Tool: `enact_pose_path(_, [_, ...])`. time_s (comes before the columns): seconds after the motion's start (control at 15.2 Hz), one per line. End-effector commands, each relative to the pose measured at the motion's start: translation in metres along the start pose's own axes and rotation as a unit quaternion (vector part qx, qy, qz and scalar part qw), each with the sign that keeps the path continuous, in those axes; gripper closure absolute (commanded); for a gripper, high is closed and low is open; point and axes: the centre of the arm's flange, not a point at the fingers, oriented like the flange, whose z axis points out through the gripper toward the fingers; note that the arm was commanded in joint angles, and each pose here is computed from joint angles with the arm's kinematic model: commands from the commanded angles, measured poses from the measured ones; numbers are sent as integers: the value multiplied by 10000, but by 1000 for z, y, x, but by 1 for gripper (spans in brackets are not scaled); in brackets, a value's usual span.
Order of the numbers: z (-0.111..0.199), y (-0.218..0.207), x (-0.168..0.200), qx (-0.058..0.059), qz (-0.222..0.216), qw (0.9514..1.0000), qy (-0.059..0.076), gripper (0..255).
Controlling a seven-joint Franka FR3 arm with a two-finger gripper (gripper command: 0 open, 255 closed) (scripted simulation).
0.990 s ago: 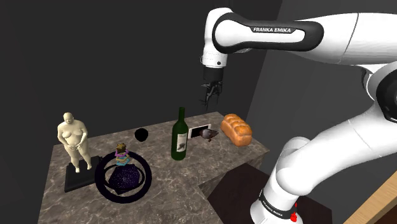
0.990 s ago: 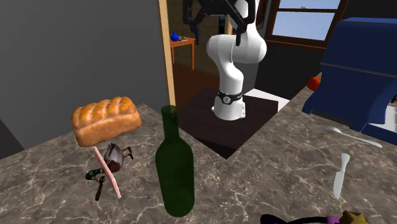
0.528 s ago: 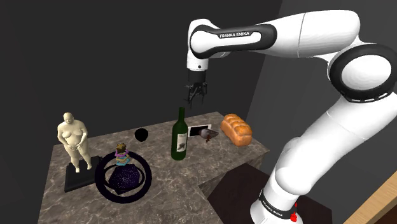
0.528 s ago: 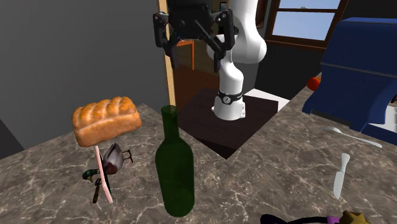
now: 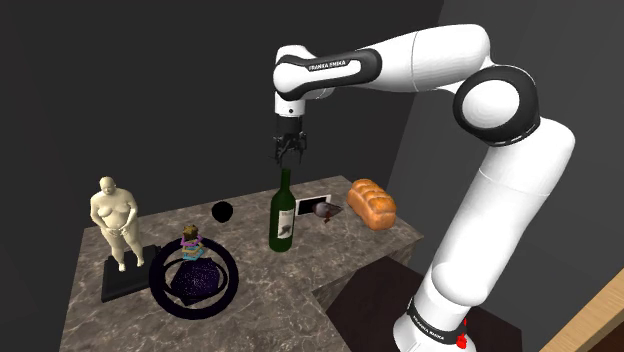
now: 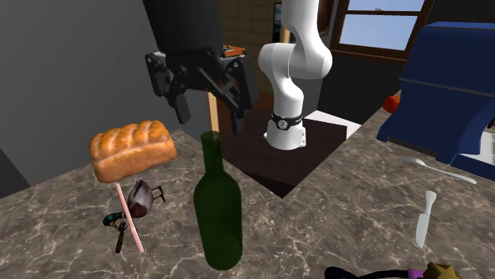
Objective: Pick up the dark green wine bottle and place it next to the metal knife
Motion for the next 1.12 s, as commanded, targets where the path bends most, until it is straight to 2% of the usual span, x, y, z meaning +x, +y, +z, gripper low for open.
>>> enact_pose_path(0.0, [9,0,6,1,10,10000,2,0])
enact_pose_path(0.33, [39,0,6,1,10,10000,2,0])
enact_pose_path(0.86, [39,0,6,1,10,10000,1,0])
enact_pose_path(0.92, [39,0,6,1,10,10000,1,255])
enact_pose_path(1.06, [39,0,6,1,10,10000,1,255])
